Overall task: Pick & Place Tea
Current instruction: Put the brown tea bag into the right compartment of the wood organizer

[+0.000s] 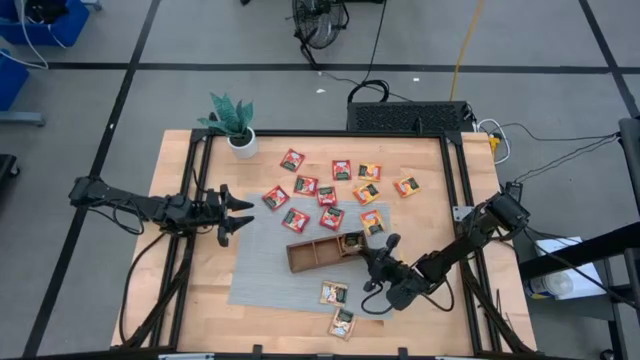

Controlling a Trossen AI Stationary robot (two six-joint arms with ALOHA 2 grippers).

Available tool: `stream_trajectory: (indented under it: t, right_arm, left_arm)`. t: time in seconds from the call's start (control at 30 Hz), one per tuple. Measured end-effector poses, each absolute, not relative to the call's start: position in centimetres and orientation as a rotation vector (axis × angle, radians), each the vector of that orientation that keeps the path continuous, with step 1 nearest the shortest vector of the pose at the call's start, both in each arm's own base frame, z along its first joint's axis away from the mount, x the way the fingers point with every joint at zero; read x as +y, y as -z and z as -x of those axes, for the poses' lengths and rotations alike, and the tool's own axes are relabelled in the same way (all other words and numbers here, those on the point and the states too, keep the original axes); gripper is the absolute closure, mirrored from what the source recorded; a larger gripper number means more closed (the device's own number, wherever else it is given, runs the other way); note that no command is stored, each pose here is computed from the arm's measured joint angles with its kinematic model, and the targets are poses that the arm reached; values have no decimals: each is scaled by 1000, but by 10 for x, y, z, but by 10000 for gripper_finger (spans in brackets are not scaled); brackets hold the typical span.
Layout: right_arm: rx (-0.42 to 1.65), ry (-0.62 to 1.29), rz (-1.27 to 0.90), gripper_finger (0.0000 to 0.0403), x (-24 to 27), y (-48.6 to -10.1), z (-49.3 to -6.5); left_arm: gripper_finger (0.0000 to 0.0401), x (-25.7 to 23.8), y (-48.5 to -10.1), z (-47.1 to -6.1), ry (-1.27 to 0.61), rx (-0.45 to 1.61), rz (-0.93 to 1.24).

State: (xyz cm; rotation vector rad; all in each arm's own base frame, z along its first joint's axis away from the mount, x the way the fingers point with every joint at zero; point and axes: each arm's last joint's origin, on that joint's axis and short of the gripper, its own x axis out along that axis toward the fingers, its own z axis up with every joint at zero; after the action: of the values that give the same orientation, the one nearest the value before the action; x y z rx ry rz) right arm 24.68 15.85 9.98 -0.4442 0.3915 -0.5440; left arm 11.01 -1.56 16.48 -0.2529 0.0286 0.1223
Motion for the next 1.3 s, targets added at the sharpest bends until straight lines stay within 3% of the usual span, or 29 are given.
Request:
stream_trajectory:
  t: [0.17,0.57,0.9,1.1,1.3]
  right_arm:
    - [394,541,450,389,159,-100,-247]
    - [395,540,453,280,158,-102,-246]
    - [381,556,544,263,163,-111,-242]
    - [348,527,567,262,164,-144,-237]
    - [395,195,535,262,143,-210,-252]
  left_arm:
    - [196,-16,-165,-110,-122,28,253]
    - [196,-16,-165,-110,-123,28,253]
    - [196,-16,-165,-110,-122,28,253]
    - [196,-16,-165,-110,-122,28,253]
    - [196,-16,-165,-110,-122,28,253]
